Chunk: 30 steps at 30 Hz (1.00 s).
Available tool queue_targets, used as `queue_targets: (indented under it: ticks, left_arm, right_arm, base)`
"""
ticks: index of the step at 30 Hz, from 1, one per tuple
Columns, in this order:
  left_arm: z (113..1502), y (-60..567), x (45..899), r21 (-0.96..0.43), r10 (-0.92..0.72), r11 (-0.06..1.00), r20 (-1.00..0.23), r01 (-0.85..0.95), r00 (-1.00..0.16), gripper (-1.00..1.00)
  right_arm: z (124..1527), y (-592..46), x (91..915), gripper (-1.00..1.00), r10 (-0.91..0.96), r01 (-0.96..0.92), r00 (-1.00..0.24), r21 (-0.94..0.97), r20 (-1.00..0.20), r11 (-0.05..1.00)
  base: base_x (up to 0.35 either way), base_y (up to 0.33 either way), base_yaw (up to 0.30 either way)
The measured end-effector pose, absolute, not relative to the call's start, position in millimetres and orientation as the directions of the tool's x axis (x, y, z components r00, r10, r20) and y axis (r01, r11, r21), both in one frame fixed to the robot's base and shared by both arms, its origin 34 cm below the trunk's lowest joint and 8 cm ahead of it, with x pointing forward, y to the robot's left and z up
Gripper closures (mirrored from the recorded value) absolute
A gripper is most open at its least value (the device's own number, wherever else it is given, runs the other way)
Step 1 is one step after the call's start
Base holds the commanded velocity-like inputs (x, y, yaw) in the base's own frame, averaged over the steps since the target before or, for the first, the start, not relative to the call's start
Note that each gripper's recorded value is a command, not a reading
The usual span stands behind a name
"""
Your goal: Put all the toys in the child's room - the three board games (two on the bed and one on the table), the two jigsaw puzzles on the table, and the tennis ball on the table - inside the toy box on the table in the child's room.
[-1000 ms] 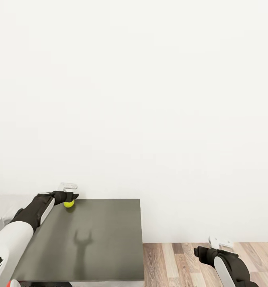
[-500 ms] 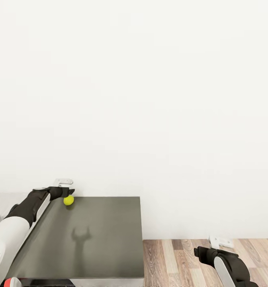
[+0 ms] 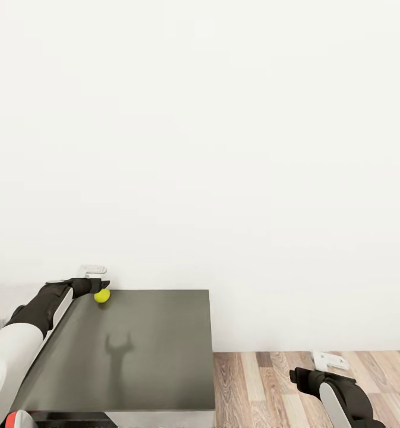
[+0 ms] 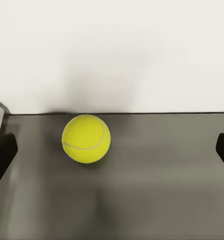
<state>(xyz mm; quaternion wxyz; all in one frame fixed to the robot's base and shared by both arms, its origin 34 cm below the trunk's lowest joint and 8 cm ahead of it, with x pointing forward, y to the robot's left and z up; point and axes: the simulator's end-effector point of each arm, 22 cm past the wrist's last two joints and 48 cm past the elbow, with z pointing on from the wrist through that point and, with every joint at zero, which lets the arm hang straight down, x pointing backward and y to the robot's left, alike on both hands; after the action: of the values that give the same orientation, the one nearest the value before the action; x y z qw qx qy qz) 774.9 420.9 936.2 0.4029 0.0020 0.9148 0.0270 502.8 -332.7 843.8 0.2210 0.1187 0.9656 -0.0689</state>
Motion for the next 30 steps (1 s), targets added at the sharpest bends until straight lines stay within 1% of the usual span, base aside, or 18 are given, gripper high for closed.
queue_targets:
  ticks: [12, 20, 30]
  left_arm:
    - [934, 428, 780, 0.051, 0.017, 0.998, -0.737, -0.03, -0.675, -1.0]
    - [932, 441, 780, 0.007, -0.051, 0.996, -0.747, -0.084, -0.663, -1.0]
    - [923, 439, 781, -0.003, -0.056, 0.997, -0.743, -0.08, -0.667, -1.0]
  right_arm:
    - [836, -333, 500, -1.0, 0.199, 0.258, -0.883, -0.086, -0.426, 0.962]
    - [831, -333, 497, -1.0, 0.199, 0.257, -0.888, -0.089, -0.415, 0.962]
    - [825, -333, 495, -1.0, 0.199, 0.255, -0.895, -0.093, -0.4, 0.962]
  base:
    - [0.0, 0.0, 0.0]
    - [0.0, 0.0, 0.0]
    - [0.0, 0.0, 0.0]
